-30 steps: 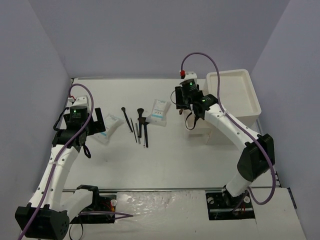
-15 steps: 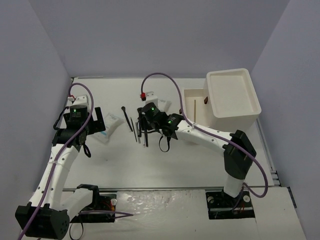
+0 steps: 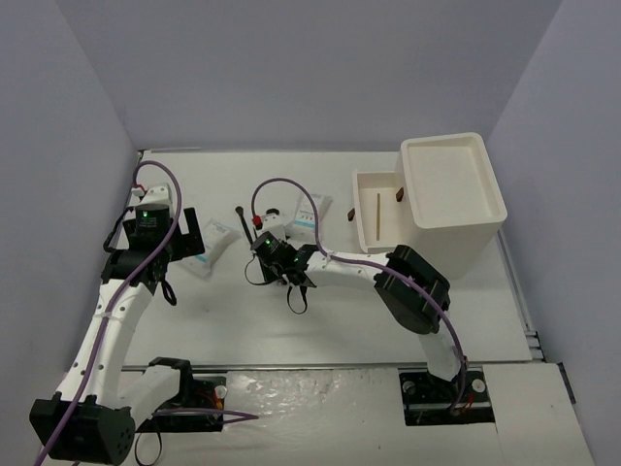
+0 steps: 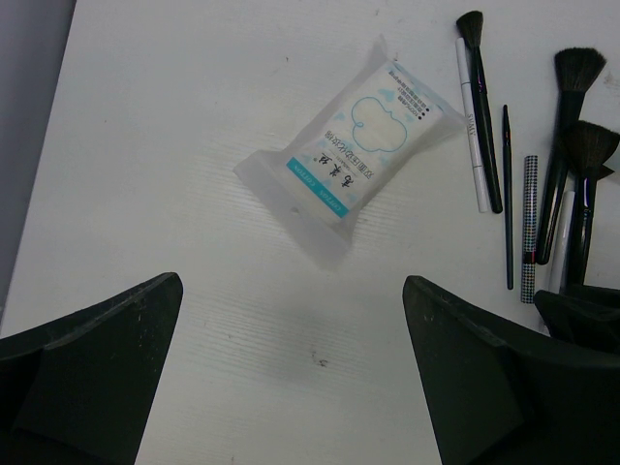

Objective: Organize the makeup

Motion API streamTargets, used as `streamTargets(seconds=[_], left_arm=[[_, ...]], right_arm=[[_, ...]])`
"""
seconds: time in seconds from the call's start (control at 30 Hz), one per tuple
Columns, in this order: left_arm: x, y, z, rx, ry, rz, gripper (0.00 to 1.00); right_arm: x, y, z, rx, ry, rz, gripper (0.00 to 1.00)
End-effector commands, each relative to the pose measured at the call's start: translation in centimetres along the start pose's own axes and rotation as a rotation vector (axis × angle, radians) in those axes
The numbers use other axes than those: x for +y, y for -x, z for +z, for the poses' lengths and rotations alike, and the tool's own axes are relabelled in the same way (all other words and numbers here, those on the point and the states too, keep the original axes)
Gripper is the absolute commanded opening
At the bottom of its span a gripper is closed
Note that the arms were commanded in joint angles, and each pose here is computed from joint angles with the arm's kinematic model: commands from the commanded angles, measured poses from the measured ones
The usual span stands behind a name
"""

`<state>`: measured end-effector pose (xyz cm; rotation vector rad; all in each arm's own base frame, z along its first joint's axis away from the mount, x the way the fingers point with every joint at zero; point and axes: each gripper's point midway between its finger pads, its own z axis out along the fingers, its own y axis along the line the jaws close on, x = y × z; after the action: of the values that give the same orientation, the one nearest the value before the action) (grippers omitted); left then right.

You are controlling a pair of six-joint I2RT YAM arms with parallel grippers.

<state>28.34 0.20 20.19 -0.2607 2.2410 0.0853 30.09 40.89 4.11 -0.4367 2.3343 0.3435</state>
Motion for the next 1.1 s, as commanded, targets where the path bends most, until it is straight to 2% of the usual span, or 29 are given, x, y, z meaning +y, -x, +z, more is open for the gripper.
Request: streamTargets(seconds=[0.0, 0.4, 0.47, 0.6, 0.7, 0.87, 1.0, 1.07], left_arm=[[0.2, 2.0, -0.3, -0.070, 0.007, -0.026, 0.97], [0.2, 2.0, -0.3, -0.071, 0.005, -0.027, 0.97], [0.2, 2.0, -0.3, -0.071, 0.007, -0.027, 0.97], [0.2, 2.0, -0.4, -0.073, 0.008, -0.029, 0.97], [0.2, 2.0, -0.3, -0.071, 0.008, -0.027, 0.97], [0.3, 1.9, -0.3, -0.071, 0.013, -0.027, 0.97], [0.3, 1.9, -0.3, -0.068, 0.012, -0.027, 0.97], [0.2, 1.9, -0.3, -0.067, 0.010, -0.027, 0.97]], right_arm=[[1.3, 2.1, 1.0, -0.076, 0.007, 0.044, 0.25], [-0.1, 0.2, 3.2, -0.056, -0.067, 0.025, 0.19], [-0.3, 0.0, 3.2, -0.052, -0.074, 0.022, 0.16], [0.0, 0.3, 2.5, -0.057, -0.056, 0.005, 0.01], [0.7, 2.9, 0.1, -0.116, -0.027, -0.012, 0.00], [0.5, 9.0, -6.9, -0.260, 0.002, 0.008, 0.00], [-2.9, 11.9, -11.4, -0.328, -0.074, 0.010, 0.00], [-6.6, 12.1, -12.4, -0.319, -0.150, 0.023, 0.00]])
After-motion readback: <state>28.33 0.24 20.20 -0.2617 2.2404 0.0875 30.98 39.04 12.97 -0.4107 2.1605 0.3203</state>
